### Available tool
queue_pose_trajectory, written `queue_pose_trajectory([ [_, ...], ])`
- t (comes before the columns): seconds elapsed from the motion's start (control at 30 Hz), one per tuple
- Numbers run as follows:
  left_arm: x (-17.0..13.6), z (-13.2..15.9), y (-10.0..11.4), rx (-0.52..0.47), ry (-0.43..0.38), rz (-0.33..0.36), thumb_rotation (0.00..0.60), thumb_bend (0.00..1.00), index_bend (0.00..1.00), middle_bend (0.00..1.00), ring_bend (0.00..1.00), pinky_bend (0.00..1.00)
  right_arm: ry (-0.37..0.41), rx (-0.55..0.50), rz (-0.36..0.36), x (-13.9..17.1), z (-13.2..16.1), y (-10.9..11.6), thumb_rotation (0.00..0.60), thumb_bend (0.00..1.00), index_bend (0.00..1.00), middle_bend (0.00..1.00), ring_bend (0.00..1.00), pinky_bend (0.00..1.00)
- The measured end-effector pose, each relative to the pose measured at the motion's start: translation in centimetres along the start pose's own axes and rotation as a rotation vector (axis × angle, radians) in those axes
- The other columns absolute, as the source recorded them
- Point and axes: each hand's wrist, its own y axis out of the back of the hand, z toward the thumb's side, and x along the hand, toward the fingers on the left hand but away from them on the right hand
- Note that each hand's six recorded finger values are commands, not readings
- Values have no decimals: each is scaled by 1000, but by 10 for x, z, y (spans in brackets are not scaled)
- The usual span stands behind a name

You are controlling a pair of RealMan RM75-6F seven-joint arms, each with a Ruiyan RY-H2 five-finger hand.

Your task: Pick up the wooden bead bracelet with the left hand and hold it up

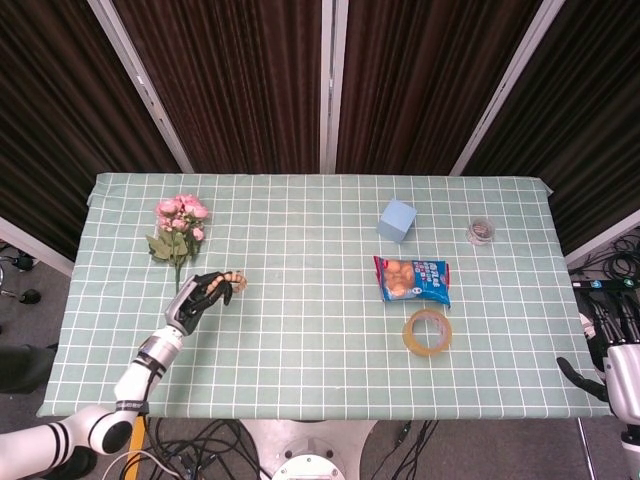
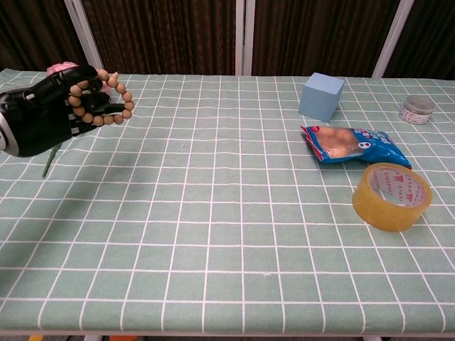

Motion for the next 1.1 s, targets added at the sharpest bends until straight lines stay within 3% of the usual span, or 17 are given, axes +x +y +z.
queue_pose_trajectory([
  [0.1,1,-2,1,28,2,9,427,425,720,748,320,8,3,-1,5,-1,2,-1,600,58,75,198,56,9],
  [0.13,1,-2,1,36,3,13,405,425,725,752,324,10,3,-2,7,-1,2,-2,600,58,75,198,56,9],
  [0.23,1,-3,3,56,3,23,253,401,727,753,326,11,2,-3,11,-1,2,-3,600,58,75,199,56,8],
  [0.33,1,-4,4,58,5,32,216,385,727,752,327,11,1,-5,13,-1,2,-4,600,59,75,199,55,8],
  [0.67,0,-6,4,72,20,36,206,439,727,752,327,13,-2,-12,11,1,0,-5,600,58,75,201,56,7],
  [0.93,1,-7,6,68,33,50,281,451,727,758,341,15,-5,-16,10,2,-1,-5,600,59,79,202,56,4],
  [1.1,1,-9,7,69,41,58,296,451,727,757,341,15,-6,-17,14,1,-1,-7,600,58,79,203,55,0],
])
